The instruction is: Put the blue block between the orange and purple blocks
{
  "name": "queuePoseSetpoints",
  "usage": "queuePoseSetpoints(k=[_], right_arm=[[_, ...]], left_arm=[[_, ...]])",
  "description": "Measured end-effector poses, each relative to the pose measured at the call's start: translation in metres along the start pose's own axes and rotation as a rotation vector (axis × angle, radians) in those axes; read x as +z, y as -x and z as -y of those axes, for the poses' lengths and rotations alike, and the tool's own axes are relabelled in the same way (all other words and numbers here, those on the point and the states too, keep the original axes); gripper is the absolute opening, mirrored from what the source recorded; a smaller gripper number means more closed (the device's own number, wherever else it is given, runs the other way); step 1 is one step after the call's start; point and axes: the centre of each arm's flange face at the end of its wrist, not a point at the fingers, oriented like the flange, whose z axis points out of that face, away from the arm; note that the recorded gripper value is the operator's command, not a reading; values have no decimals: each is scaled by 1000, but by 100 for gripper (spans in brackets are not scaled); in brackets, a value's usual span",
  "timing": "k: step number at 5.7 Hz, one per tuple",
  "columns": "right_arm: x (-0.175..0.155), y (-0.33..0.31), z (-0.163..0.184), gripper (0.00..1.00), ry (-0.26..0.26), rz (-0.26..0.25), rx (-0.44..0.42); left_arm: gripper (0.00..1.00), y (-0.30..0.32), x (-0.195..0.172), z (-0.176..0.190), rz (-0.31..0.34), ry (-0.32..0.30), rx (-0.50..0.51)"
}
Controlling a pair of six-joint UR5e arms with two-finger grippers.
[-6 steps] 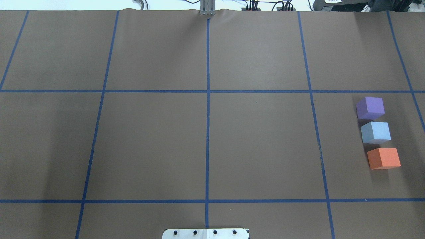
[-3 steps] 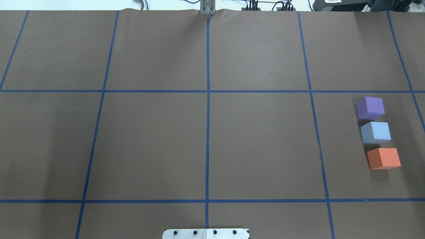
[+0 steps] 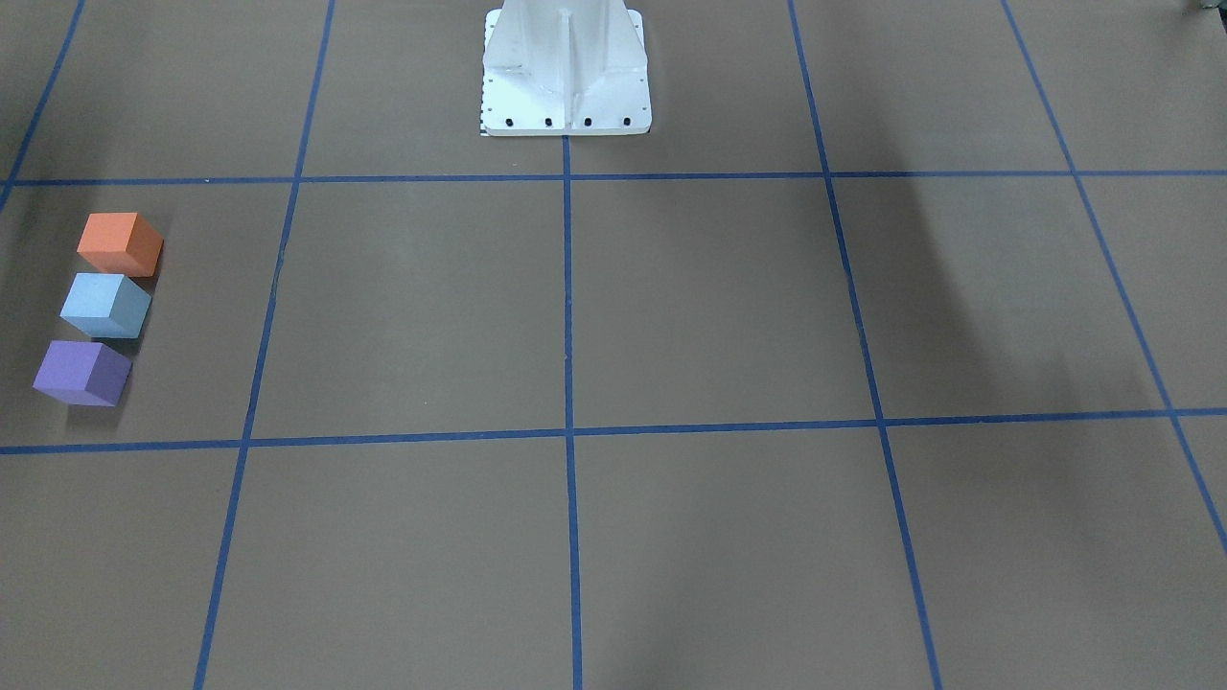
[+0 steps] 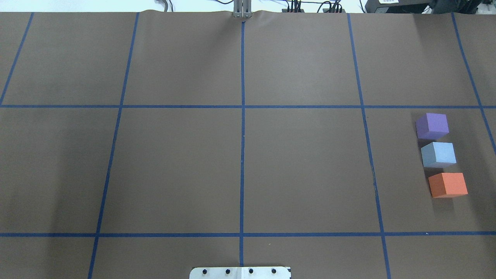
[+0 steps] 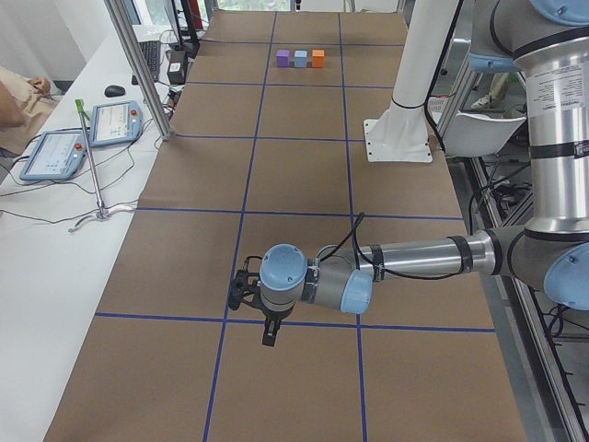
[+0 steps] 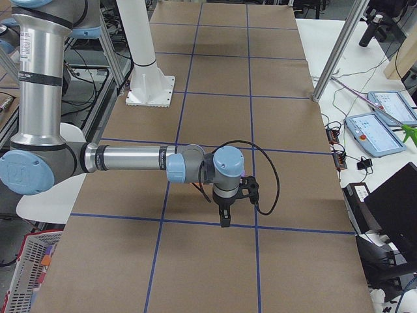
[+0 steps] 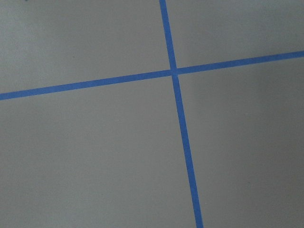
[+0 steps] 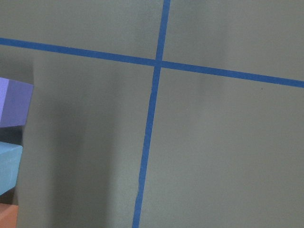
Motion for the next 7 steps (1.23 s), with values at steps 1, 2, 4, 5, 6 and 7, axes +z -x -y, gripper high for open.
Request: queuePoseSetpoints(k=[1, 2, 4, 5, 6, 7], right_arm=[[1, 0, 0, 100, 1, 0, 1], [1, 0, 0, 100, 1, 0, 0], [1, 0, 0, 100, 1, 1, 0], [0, 0, 1, 100, -1, 2, -1], [0, 0, 1, 100, -1, 2, -2], [0, 1, 1, 100, -2, 2, -2]], left_arm=[[100, 0, 0, 0, 0, 0, 0], [100, 0, 0, 0, 0, 0, 0], [100, 0, 0, 0, 0, -3, 3], [100, -1, 0, 0, 0, -3, 4], [100, -1, -1, 1, -1, -5, 6], [100, -3, -2, 2, -1, -12, 14]])
